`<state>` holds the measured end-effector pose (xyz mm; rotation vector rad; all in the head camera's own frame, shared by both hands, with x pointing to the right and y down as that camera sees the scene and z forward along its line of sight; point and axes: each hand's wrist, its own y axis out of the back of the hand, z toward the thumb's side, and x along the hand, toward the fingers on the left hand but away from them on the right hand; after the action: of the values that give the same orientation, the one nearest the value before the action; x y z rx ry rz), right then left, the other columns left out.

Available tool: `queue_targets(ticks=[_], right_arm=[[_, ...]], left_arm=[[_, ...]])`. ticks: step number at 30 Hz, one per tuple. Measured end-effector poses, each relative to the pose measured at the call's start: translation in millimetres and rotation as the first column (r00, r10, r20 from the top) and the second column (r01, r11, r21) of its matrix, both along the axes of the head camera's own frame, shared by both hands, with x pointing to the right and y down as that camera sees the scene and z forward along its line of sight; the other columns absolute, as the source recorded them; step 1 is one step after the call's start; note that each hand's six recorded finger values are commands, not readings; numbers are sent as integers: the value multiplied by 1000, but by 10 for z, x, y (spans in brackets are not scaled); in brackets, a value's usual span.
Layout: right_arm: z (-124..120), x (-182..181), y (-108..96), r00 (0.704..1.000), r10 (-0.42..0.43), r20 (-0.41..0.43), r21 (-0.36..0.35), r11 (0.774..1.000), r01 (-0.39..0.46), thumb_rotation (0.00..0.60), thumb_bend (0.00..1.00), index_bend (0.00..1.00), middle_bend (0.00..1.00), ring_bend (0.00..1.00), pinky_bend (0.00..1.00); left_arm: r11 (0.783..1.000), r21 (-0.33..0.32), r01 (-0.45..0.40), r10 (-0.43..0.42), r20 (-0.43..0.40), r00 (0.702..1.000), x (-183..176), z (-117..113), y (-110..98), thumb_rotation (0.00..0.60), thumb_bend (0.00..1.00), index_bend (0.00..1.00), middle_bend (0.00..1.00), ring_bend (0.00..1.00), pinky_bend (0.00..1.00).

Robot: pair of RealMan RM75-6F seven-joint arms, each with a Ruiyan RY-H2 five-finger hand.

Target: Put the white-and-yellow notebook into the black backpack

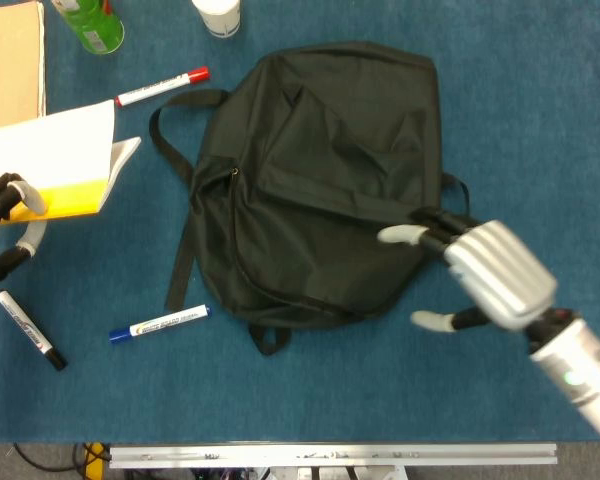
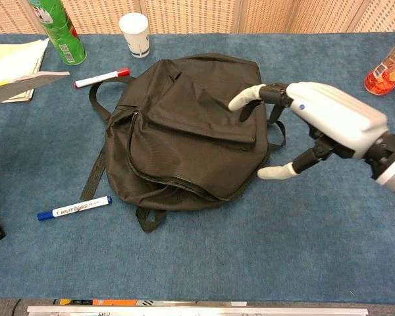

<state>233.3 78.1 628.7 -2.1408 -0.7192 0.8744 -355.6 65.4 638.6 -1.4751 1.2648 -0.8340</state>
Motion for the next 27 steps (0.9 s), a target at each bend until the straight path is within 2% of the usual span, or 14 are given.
queue_targets(ticks=[3, 13, 24, 26, 27], right_arm=[[94, -190, 42, 1000, -23, -4, -10, 1000, 23, 600, 0, 195, 297, 144, 298], [484, -828, 194, 994, -82, -70, 23, 996, 84, 600, 0, 190, 297, 142, 298], [877, -1054, 178, 980, -69, -186, 84, 993, 86, 600, 2, 190, 298, 142, 298], [926, -1046, 141, 976, -59, -210, 94, 992, 80, 600, 76, 190, 309, 142, 297], [941, -1038, 120, 974, -54, -219, 100, 992, 78, 600, 148, 194, 318, 142, 297]], left_arm=[[1000, 3, -6, 6, -1, 1000, 7, -21, 32, 600, 331, 736, 721, 653, 681], [1000, 5, -26, 26, -2, 1000, 34, -34, 124, 600, 330, 736, 722, 653, 681], [1000, 4, -25, 25, -9, 1000, 0, -50, 170, 600, 331, 736, 722, 653, 681], [1000, 5, -23, 23, -10, 1000, -10, -53, 172, 600, 331, 736, 722, 653, 681], [1000, 5, -22, 22, -10, 1000, -16, -53, 173, 600, 331, 736, 722, 653, 681]])
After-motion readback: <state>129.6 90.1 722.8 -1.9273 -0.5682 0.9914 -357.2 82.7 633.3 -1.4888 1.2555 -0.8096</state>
